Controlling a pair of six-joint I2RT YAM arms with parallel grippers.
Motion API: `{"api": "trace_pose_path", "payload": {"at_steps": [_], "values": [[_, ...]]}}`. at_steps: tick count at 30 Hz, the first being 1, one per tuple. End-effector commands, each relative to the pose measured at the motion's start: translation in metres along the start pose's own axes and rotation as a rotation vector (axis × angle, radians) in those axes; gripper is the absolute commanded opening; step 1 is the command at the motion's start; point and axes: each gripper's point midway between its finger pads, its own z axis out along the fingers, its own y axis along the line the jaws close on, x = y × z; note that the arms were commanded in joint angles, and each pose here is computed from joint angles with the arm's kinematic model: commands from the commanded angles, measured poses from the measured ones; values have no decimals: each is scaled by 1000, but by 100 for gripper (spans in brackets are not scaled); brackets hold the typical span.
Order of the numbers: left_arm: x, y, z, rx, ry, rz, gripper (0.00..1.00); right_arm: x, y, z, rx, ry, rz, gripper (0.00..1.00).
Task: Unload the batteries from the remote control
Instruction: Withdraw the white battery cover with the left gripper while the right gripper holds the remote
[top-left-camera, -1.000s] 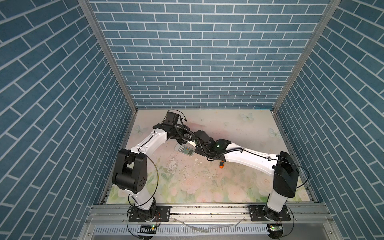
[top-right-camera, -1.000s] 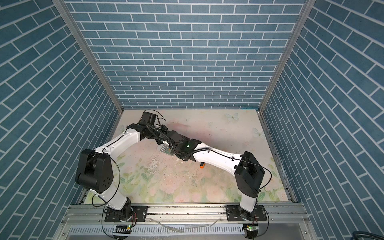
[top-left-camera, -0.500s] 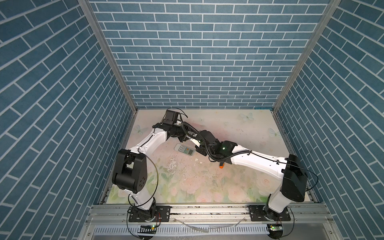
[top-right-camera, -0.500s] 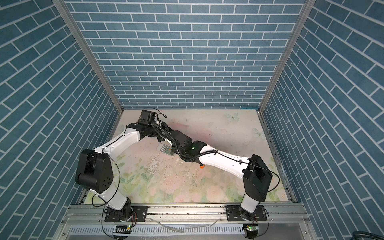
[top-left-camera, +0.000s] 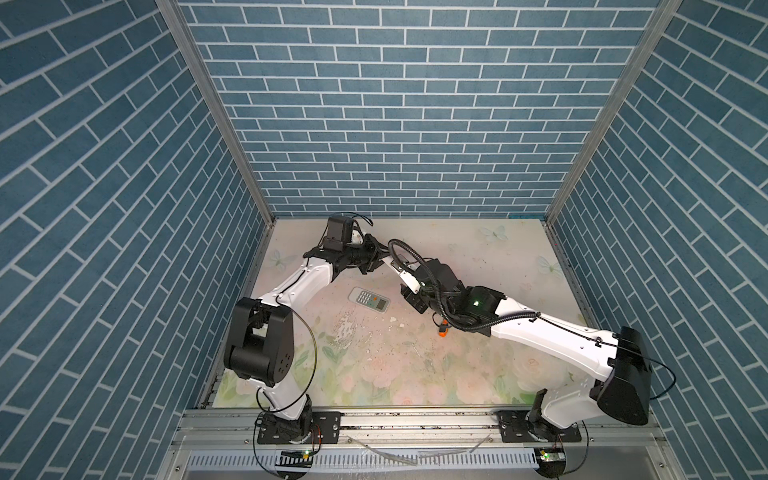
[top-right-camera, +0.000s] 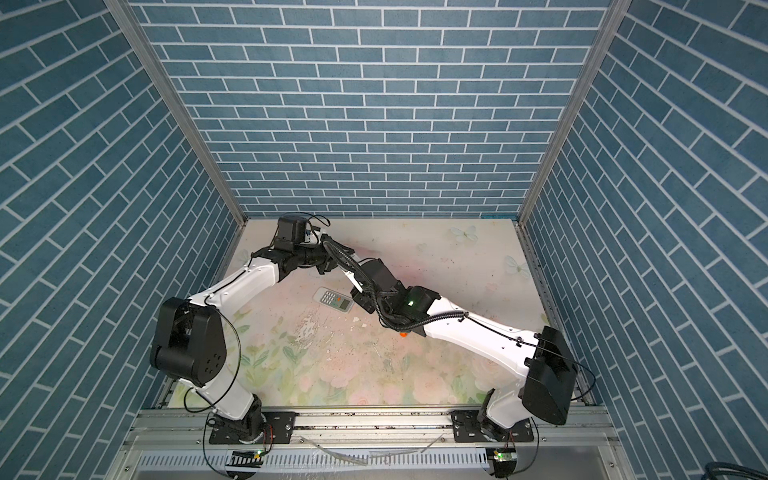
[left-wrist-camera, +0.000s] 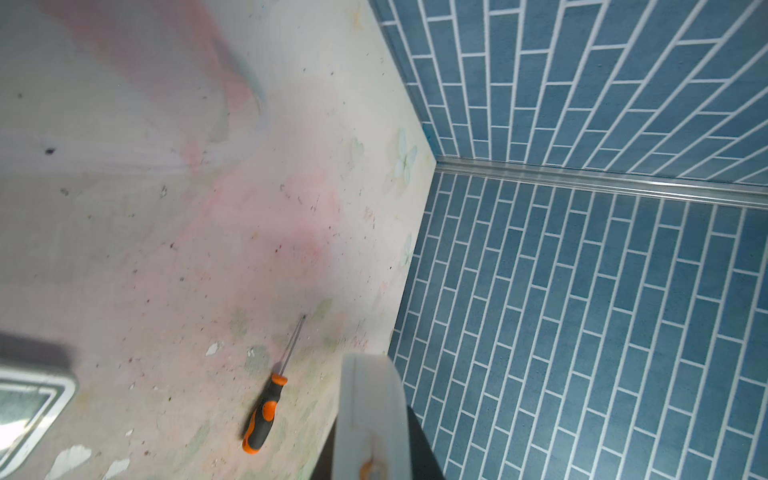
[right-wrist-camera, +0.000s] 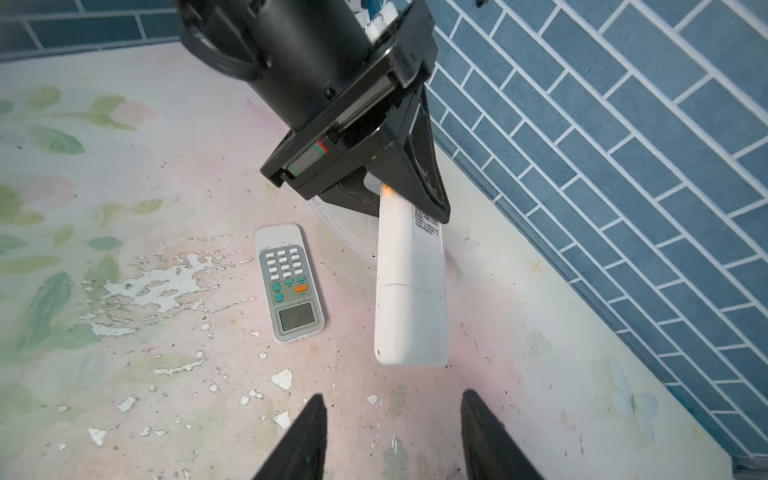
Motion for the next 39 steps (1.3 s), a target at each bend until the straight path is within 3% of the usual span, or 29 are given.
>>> {"api": "trace_pose_path", "payload": {"at_steps": [1,7,14,18,26,39], "values": [[-17,-31,-8,156,-111,121,0,11,-7,-4,-22,2,216,52],[-27,-42,-17,326,-242,208,0,0,-38,-4,-36,-57,569,49],[-24,-44,-32,449,-312,240,0,-9,-59,4,-68,-110,881,48],[-23,-41,-40,515,-350,223,0,-8,-66,19,-96,-123,998,48],[-27,-25,-36,583,-370,153,0,-5,-70,46,-110,-112,1126,48],[-29,-24,-33,613,-360,126,0,5,-77,61,-109,-51,1143,48]]}}
